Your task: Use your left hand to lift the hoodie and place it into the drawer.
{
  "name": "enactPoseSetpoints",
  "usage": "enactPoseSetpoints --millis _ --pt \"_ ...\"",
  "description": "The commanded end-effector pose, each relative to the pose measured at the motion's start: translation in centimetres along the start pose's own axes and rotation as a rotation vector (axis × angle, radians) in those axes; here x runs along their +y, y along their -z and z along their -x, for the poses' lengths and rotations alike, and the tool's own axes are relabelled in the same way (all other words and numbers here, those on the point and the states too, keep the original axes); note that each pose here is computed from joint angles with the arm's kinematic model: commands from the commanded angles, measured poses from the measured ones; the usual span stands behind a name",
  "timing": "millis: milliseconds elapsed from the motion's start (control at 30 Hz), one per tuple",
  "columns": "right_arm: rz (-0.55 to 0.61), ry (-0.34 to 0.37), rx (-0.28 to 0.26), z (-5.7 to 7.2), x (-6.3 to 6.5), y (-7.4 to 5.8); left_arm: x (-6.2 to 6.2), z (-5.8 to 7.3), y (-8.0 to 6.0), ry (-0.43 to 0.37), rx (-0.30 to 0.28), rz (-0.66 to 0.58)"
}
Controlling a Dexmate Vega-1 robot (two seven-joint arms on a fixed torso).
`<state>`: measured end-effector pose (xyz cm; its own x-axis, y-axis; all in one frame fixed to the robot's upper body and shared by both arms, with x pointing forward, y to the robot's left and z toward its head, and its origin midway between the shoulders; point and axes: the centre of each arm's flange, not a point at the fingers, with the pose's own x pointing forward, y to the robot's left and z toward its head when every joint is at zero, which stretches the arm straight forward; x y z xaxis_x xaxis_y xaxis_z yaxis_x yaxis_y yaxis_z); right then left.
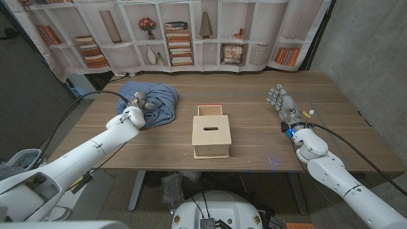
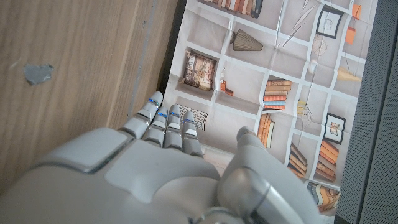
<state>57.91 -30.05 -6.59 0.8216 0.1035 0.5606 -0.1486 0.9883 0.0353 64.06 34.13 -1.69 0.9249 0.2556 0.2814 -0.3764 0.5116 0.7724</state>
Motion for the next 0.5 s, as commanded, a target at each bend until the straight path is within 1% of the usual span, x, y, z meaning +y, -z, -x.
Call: enactPoseSetpoints --millis 33,367,467,500 --pt "-0.004 -0.008 0.000 0.2 -0.1 0.1 0.3 0.5 -1.2 0.002 -0.017 0.002" --pt "-0.010 -0.008 -0.007 0.4 -0.1 0.0 0.8 0.8 -2.1 -0.011 -0.035 0.002" --pt "-0.011 -0.008 -0.009 0.5 -0.1 0.0 1.0 0.8 -2.5 -0.013 -0.050 -0.002" --pt "-0.008 -0.009 -0.010 0.5 -0.1 0.0 1.1 0.8 -2.6 -0.017 -0.045 0.000"
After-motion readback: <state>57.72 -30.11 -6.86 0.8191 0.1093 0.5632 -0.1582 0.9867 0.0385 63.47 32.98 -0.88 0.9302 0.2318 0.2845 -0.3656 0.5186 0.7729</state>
